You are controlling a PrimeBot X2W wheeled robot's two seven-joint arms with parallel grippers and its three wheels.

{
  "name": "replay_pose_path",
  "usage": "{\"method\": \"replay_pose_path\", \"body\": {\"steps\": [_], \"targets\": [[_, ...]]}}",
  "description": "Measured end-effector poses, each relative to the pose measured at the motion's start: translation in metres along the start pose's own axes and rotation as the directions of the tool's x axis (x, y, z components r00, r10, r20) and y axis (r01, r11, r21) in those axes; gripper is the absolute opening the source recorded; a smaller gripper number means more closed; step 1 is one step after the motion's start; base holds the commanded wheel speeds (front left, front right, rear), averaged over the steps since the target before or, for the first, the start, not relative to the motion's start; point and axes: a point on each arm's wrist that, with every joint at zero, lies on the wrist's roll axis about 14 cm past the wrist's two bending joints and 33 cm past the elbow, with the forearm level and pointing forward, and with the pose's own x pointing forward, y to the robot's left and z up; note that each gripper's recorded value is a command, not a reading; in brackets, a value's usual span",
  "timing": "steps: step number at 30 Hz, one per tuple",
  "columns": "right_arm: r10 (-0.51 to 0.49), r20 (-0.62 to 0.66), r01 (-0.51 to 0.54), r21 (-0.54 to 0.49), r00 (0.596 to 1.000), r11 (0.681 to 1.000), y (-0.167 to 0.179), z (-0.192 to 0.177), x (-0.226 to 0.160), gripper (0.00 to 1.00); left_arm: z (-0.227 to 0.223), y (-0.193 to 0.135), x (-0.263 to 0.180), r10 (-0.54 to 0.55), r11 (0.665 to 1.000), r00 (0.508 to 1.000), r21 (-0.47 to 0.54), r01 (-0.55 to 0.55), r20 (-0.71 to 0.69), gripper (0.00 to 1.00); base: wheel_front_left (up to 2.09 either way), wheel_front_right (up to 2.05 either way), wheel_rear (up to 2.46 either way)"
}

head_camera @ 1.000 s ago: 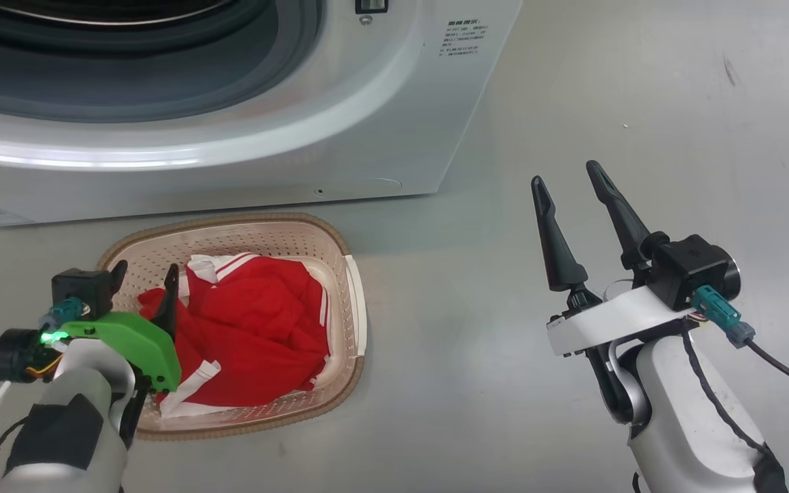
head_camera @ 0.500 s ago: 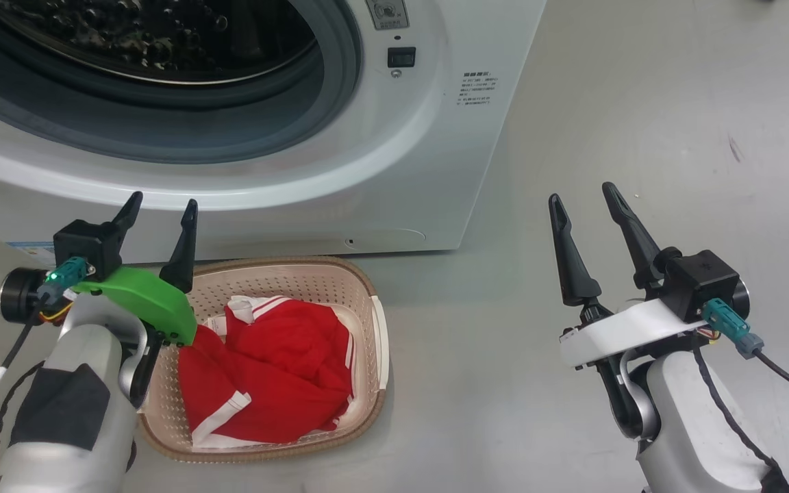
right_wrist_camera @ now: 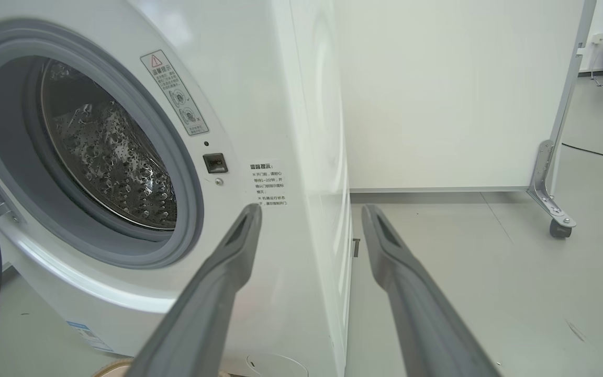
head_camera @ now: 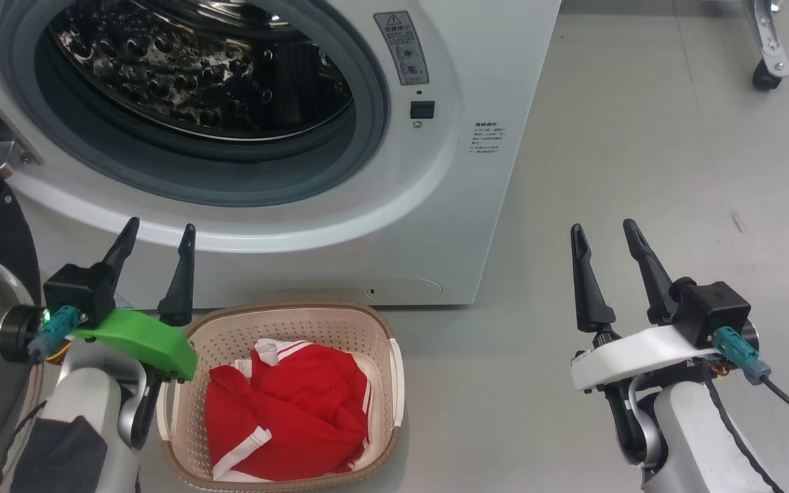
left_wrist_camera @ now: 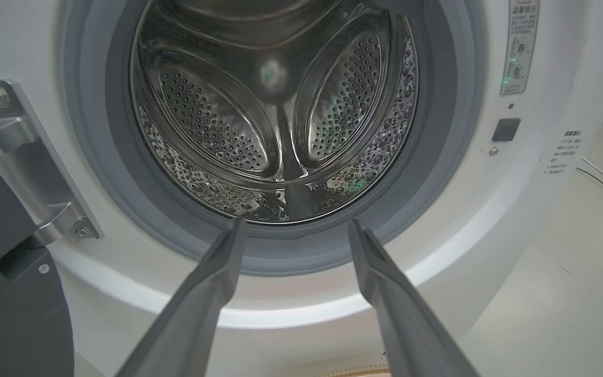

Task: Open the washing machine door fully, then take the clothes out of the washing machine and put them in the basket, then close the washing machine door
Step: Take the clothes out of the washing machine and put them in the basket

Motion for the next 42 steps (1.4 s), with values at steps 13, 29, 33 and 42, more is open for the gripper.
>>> {"method": "replay_pose_path", "body": {"steps": [13, 29, 33, 42], "targets": [[0.004, 0.045, -0.003, -0.018, 0.999, 1.0, 0.006, 0.019, -0.024, 1.0, 0.02, 0.0, -0.04, 0.053, 0.998, 0.995, -0.027, -0.051, 0.08, 1.0, 0.0, 0.0, 0.0], [0.009, 0.056, -0.007, -0.025, 0.998, 1.0, 0.008, 0.023, -0.034, 1.0, 0.013, -0.011, -0.064, 0.062, 0.997, 0.995, -0.05, -0.058, 0.083, 1.0, 0.0, 0.0, 0.0], [0.014, 0.055, -0.013, -0.031, 0.998, 0.999, 0.01, 0.022, -0.036, 1.0, 0.011, -0.011, -0.069, 0.066, 0.997, 0.994, -0.055, -0.062, 0.082, 1.0, 0.0, 0.0, 0.0], [0.027, 0.059, -0.025, -0.033, 0.998, 0.999, 0.015, 0.024, -0.036, 1.0, 0.018, -0.011, -0.074, 0.08, 0.995, 0.991, -0.066, -0.074, 0.106, 1.0, 0.0, 0.0, 0.0]]}}
